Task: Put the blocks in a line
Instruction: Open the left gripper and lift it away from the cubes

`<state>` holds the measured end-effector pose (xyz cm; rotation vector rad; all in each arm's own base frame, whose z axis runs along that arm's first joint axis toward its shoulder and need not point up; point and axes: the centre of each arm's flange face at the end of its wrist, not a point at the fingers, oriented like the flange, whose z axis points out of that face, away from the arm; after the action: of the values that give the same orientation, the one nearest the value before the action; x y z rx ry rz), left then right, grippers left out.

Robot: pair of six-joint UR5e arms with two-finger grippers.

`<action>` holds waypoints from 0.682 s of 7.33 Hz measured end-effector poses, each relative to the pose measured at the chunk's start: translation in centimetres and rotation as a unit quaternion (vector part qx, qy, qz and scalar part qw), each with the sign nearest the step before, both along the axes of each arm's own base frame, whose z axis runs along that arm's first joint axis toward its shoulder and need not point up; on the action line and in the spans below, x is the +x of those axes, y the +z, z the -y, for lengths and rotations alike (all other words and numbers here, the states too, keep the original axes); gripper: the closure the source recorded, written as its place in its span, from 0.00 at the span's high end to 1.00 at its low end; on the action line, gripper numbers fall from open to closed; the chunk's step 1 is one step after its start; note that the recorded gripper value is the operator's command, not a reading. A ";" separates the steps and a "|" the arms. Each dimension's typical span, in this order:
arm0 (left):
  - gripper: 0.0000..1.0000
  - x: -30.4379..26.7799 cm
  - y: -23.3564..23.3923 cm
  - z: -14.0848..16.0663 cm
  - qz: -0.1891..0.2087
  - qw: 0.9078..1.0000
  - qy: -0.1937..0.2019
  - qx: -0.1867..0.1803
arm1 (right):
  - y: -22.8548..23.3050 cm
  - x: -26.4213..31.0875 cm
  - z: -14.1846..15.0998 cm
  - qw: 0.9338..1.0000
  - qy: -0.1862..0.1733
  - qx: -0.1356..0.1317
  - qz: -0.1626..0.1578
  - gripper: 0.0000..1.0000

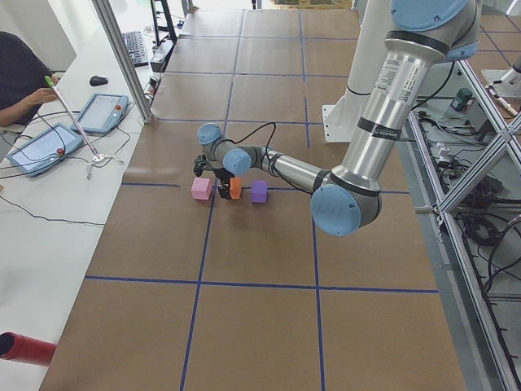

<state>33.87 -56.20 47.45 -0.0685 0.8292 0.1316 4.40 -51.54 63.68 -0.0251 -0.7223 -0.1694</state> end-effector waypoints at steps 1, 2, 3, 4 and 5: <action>1.00 -0.6 -1.0 0.1 -0.005 1.000 -0.007 0.003 | 0.0 0.0 0.0 1.000 0.000 0.000 0.000 1.00; 1.00 -1.4 -1.9 0.3 -0.010 1.000 -0.015 0.005 | 0.0 0.0 0.0 1.000 0.000 0.000 0.000 1.00; 1.00 -2.6 -2.9 0.4 -0.016 1.000 -0.022 0.008 | 0.0 0.0 0.0 1.000 0.000 0.000 0.000 1.00; 1.00 -4.0 -3.7 0.6 -0.019 0.999 -0.032 0.009 | 0.0 0.0 0.0 1.000 0.000 0.000 0.000 1.00; 1.00 -5.3 -4.6 0.8 -0.019 0.999 -0.041 0.008 | 0.0 0.0 0.0 1.000 0.000 0.000 0.000 1.00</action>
<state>28.54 -57.02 42.87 -0.0172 0.8680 0.0630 4.40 -51.54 63.68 -0.0251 -0.7223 -0.1694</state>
